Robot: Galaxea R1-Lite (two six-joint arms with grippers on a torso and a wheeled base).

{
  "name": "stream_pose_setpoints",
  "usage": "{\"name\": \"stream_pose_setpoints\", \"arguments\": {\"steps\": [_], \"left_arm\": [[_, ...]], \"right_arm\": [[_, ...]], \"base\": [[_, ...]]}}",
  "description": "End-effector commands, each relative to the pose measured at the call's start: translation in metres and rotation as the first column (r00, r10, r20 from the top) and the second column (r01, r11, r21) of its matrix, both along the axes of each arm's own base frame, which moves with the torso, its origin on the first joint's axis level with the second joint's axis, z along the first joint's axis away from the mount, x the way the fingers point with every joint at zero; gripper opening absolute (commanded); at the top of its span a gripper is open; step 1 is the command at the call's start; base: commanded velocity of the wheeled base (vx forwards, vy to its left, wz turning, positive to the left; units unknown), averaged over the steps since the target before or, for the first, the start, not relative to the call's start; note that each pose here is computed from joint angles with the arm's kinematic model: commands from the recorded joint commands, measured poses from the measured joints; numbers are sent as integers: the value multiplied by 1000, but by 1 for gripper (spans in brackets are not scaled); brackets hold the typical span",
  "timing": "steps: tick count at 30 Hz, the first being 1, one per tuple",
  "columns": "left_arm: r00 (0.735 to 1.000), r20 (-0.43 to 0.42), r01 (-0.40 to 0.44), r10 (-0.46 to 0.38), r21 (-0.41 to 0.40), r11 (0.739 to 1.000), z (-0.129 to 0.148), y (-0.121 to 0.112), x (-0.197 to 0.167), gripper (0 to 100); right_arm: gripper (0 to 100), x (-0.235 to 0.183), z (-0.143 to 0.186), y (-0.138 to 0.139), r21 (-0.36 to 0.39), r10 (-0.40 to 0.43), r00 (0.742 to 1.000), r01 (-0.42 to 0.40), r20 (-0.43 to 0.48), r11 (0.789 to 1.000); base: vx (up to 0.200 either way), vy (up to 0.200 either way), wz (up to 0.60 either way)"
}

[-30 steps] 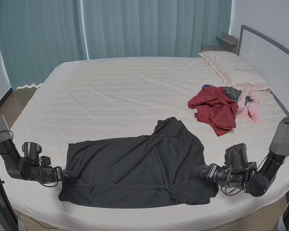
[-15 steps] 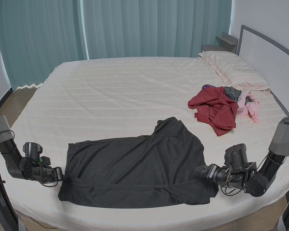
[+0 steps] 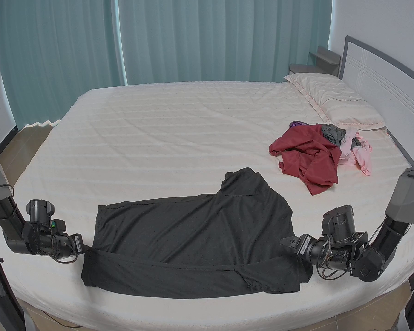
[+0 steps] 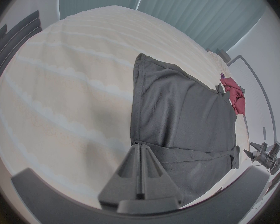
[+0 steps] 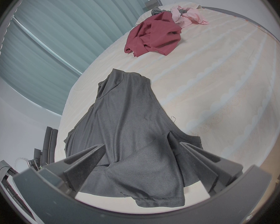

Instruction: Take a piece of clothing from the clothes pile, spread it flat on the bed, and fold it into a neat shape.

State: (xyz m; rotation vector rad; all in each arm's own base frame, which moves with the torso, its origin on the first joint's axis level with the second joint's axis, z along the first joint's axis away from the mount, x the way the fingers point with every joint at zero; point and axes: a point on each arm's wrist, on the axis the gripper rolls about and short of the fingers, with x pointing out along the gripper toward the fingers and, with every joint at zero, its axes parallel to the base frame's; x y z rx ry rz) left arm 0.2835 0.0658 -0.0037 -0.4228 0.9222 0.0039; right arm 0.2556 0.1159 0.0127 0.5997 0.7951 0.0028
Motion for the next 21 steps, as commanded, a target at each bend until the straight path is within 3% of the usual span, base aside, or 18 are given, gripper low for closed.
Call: {"name": "stream_pose_setpoints", "arguments": {"steps": [1, 5, 10, 11, 13, 16, 21], "left_arm": [[1000, 14, -18, 18, 3, 1000, 5, 5, -2, 0], [1000, 8, -24, 24, 2, 1000, 4, 6, -4, 0], [1000, 4, -20, 20, 2, 1000, 4, 4, -6, 0], [1000, 1, -16, 16, 2, 1000, 4, 3, -6, 0], [1000, 1, -16, 16, 2, 1000, 4, 3, -6, 0], [1000, 0, -12, 12, 1, 1000, 5, 1, -7, 0], [1000, 12, -15, 15, 6, 1000, 9, 2, -8, 0]], "right_arm": [[100, 0, -1, 0, 0, 2, 1000, -2, -2, 1000], [100, 1, -3, -2, 11, 12, 1000, -12, -18, 1000], [100, 2, -8, -8, -8, 87, 996, -87, -36, 996], [100, 5, -12, -13, -43, 142, 989, -144, -38, 989], [100, 8, -14, -17, -60, 168, 985, -170, -36, 984], [100, 13, -22, -22, -91, 271, 962, -274, -43, 958], [100, 21, -31, -25, -112, 359, 932, -362, -44, 926]], "base": [[0, 0, 0], [0, 0, 0], [0, 0, 0], [0, 0, 0], [0, 0, 0], [0, 0, 0], [0, 0, 0]]}}
